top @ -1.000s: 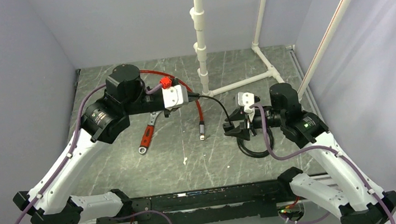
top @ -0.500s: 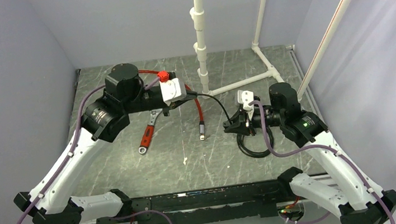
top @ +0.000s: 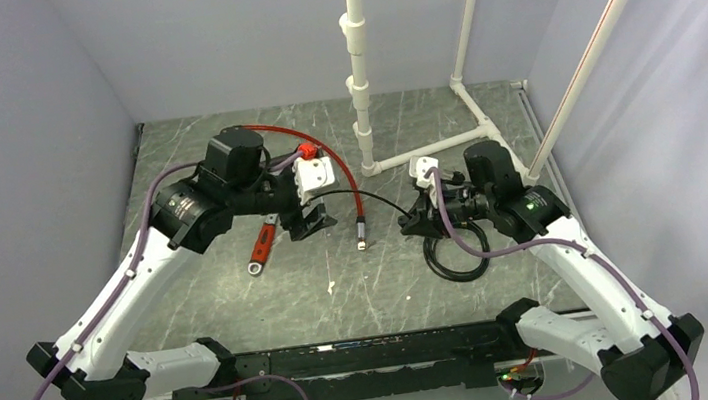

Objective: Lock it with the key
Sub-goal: Pick up the lock from the center of the board, then lock the lock.

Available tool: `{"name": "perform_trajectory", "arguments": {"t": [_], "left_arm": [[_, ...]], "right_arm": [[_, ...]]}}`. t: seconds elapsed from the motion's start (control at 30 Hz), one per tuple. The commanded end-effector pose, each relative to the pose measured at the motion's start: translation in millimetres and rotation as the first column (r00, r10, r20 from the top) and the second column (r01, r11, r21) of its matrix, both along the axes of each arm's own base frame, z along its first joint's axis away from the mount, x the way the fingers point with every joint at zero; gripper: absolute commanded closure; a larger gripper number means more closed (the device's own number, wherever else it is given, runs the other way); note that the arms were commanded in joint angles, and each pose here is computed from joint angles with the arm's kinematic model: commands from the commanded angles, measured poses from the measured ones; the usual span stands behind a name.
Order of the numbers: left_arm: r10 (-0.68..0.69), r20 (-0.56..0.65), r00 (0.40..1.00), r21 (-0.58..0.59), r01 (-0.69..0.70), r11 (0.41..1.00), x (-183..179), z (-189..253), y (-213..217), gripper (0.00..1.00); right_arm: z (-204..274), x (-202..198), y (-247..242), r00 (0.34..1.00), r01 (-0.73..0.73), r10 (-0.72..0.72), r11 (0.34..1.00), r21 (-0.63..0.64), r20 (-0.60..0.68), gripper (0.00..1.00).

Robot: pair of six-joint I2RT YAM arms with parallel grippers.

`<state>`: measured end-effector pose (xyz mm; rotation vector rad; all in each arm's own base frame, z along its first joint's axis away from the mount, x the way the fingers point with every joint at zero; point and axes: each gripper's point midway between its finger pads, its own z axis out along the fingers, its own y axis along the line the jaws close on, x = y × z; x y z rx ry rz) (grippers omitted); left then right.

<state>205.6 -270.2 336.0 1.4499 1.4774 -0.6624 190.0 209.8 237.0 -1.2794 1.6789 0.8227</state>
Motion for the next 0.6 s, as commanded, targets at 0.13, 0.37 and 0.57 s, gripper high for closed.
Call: {"name": "perform_trajectory", "arguments": {"t": [0.13, 0.37, 0.57], "left_arm": [[0.018, -0.060, 0.998, 0.124, -0.010, 0.992, -8.4, 6.6, 29.3, 0.05], [0.026, -0.105, 0.994, 0.156, -0.009, 0.988, 4.5, 9.0, 43.0, 0.11], [-0.027, -0.081, 0.996, 0.237, 0.046, 0.971, 15.4, -9.0, 43.0, 0.32]], "right_arm": [[6.6, 6.3, -2.7, 0.999, -0.016, 0.017, 0.999, -0.047, 0.028, 1.00], [6.8, 5.1, -3.3, 0.999, -0.037, 0.038, 0.996, -0.076, 0.006, 1.00], [6.7, 2.8, -1.6, 0.998, -0.056, 0.056, 0.996, -0.074, -0.004, 1.00]]}}
